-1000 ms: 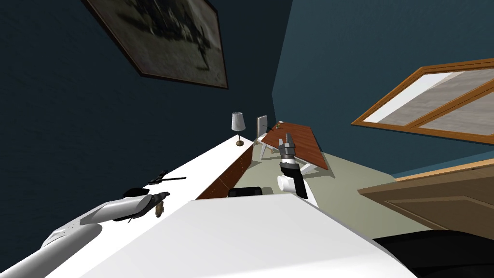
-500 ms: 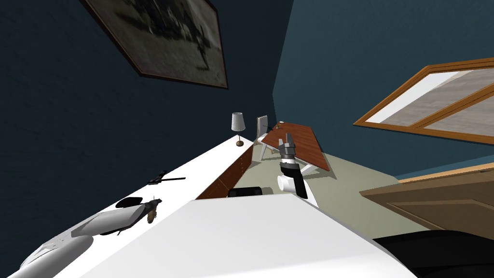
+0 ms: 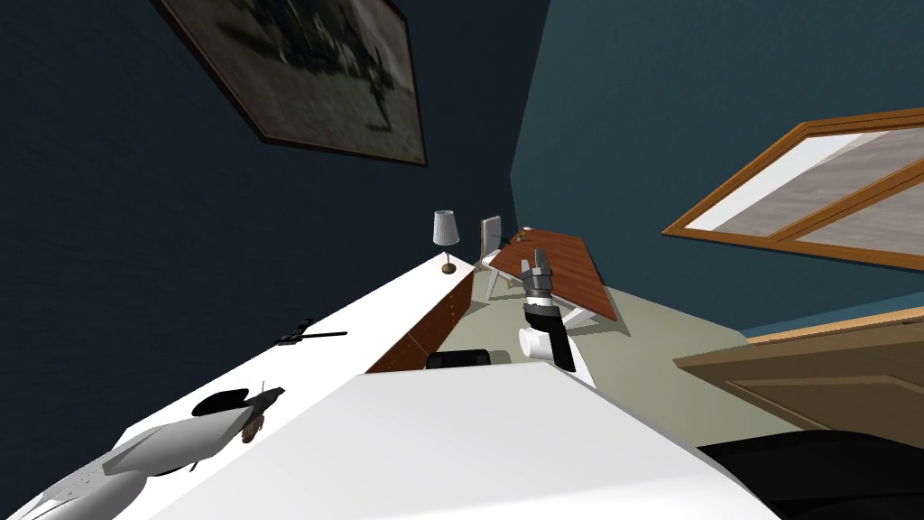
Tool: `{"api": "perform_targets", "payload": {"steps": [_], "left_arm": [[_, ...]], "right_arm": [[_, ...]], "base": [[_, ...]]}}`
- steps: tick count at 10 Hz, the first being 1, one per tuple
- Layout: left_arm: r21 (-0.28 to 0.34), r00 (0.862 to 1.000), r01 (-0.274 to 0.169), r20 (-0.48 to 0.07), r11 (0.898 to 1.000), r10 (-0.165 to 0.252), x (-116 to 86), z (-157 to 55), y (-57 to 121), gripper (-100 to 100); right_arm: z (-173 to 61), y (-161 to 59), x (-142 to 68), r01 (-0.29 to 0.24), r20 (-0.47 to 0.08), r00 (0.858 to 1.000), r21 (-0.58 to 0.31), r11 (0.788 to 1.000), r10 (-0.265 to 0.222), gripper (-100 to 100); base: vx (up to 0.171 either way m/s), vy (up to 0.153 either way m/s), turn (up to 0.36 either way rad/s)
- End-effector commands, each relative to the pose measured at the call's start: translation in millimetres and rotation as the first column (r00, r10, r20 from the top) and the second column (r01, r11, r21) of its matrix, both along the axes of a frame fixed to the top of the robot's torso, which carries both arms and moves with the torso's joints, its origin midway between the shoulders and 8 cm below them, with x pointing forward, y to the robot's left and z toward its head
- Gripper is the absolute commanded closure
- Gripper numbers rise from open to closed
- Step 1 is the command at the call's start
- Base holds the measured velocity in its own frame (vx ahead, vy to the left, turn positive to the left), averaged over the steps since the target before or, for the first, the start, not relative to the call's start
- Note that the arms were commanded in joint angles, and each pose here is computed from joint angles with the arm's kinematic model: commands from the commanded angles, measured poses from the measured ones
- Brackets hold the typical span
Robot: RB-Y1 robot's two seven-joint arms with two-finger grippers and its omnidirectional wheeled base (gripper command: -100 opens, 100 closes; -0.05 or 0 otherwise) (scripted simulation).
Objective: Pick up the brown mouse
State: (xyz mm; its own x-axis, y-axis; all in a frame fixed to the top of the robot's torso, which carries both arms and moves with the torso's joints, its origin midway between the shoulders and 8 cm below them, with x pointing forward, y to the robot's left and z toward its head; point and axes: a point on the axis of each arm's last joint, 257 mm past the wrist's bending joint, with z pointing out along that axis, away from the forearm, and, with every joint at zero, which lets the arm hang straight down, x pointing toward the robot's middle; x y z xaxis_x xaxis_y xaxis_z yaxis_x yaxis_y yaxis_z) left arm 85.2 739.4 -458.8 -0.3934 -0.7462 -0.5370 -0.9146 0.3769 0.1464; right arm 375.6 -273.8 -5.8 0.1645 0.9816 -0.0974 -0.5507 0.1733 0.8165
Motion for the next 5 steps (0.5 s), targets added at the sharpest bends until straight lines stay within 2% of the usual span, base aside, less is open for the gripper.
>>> {"api": "perform_targets", "payload": {"steps": [1, 5], "left_arm": [[0.010, 1.000, 0.012, 0.023, 1.000, -0.012, 5.2, 0.7, 2.3, -100], [0.010, 1.000, 0.012, 0.023, 1.000, -0.012, 5.2, 0.7, 2.3, -100]], "right_arm": [[0.0, 0.0, 0.0, 0.000, 0.000, 1.000, 0.000, 1.000, 0.000, 0], [0.0, 0.0, 0.0, 0.000, 0.000, 1.000, 0.000, 1.000, 0.000, 0]], "base": [[0.007, -0.008, 0.024], [-0.001, 0.002, -0.013]]}}
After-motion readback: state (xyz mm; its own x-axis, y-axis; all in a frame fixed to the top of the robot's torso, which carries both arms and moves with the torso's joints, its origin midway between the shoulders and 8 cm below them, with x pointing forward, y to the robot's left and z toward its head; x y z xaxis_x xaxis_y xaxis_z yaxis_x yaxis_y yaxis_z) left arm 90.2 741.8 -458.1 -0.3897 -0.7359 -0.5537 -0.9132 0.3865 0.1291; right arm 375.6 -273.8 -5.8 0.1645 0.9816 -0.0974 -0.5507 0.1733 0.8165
